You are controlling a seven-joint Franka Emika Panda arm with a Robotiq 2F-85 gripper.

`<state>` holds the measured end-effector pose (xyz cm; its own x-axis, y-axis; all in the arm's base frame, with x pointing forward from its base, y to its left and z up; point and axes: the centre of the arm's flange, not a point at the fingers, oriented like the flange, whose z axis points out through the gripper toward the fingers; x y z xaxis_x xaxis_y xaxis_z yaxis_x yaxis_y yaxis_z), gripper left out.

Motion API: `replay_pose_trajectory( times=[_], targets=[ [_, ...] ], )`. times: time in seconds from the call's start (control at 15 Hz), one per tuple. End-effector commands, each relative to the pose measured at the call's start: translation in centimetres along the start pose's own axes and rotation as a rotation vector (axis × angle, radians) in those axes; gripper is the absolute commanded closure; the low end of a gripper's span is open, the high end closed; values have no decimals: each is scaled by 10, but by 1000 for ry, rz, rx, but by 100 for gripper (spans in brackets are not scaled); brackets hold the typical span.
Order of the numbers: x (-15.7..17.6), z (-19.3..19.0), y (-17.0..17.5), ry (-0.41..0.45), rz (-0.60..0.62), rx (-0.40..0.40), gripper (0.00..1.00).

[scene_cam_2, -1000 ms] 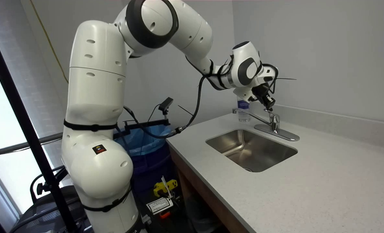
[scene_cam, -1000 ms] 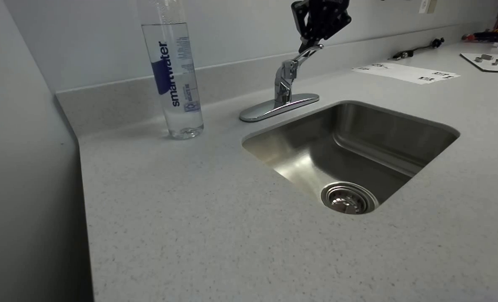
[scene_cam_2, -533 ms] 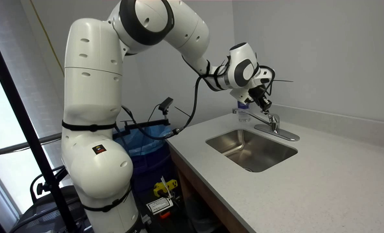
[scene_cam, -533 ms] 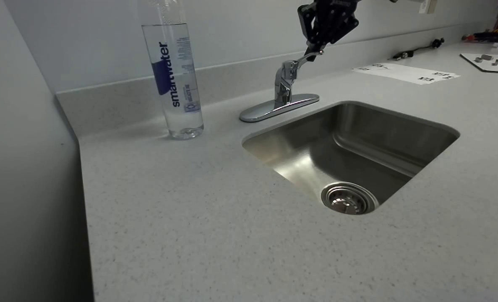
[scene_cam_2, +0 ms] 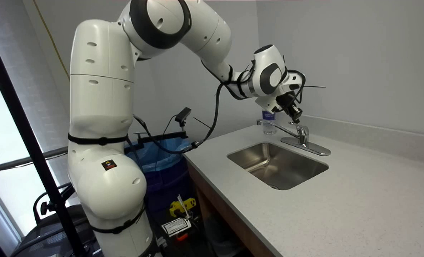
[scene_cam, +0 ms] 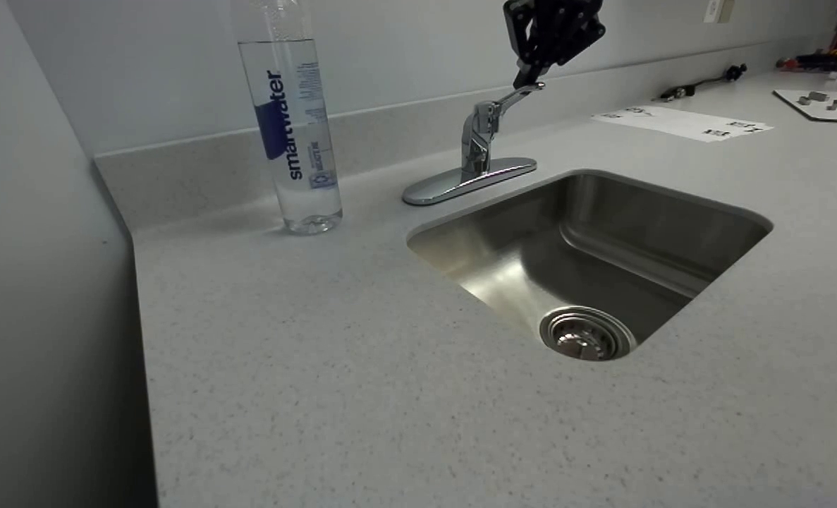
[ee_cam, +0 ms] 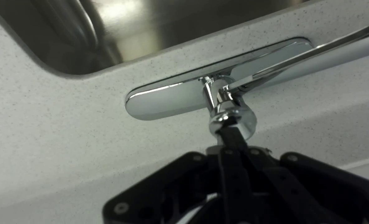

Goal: Move the faucet spout to the left and close the tap

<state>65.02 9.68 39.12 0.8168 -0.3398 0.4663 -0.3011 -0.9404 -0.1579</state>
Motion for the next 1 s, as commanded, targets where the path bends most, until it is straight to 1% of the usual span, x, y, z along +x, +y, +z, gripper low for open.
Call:
replay_pose_trajectory(
  times=[0.0,0.2,0.4,0.73,0.93],
  targets=[
    [7,-18,6,93,5,26,100],
    [12,-26,4,139,2,55,100],
    [11,-40,4,135,2,78,100],
    [1,-77,12,89,-6,93,100],
    [-13,-101,23,55,-31,93,100]
  ],
)
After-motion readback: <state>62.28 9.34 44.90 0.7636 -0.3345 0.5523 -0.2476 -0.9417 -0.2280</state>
